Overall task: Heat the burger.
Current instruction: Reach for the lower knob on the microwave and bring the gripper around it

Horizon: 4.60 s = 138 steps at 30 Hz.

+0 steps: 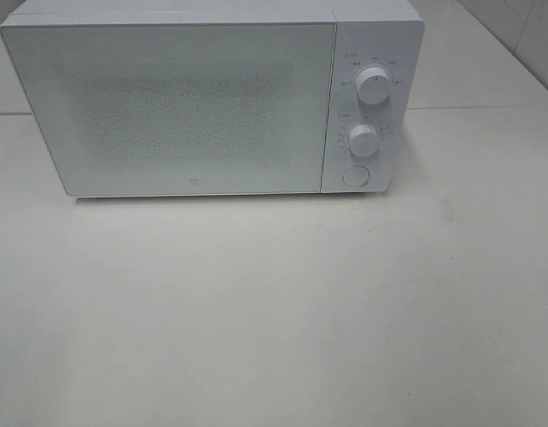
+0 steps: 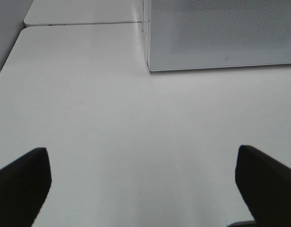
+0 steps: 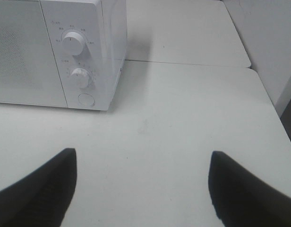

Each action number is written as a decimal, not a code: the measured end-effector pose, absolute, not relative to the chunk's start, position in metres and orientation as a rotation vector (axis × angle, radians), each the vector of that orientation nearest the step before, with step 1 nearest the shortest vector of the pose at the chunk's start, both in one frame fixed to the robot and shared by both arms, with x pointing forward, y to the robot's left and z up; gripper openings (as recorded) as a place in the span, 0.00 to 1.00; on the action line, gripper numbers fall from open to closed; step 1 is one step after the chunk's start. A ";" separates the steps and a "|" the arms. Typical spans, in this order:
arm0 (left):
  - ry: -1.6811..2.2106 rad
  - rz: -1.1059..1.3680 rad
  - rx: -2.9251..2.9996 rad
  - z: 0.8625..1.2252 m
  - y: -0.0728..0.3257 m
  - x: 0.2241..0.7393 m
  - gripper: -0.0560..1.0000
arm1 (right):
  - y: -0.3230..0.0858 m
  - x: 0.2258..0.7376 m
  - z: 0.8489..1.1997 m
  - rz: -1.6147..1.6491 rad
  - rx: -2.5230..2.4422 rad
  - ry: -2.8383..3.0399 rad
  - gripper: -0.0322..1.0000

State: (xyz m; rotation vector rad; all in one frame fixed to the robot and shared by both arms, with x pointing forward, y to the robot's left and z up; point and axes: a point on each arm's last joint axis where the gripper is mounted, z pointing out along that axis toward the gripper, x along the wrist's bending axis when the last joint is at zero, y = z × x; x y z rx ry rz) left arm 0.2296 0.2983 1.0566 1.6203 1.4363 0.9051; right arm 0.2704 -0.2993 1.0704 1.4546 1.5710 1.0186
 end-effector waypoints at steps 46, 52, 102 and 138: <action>1.436 0.906 1.620 1.057 0.298 0.230 0.98 | -0.274 0.410 1.009 1.279 1.217 1.396 0.76; 1.436 0.906 1.620 1.057 0.298 0.230 0.98 | -0.272 0.424 0.998 1.279 1.220 1.405 0.76; 1.436 0.906 1.620 1.057 0.298 0.230 0.98 | -0.185 0.433 0.898 0.996 1.323 1.547 0.76; 1.435 0.905 1.619 1.057 0.298 0.230 0.98 | -0.167 0.496 0.918 1.108 1.311 1.376 0.76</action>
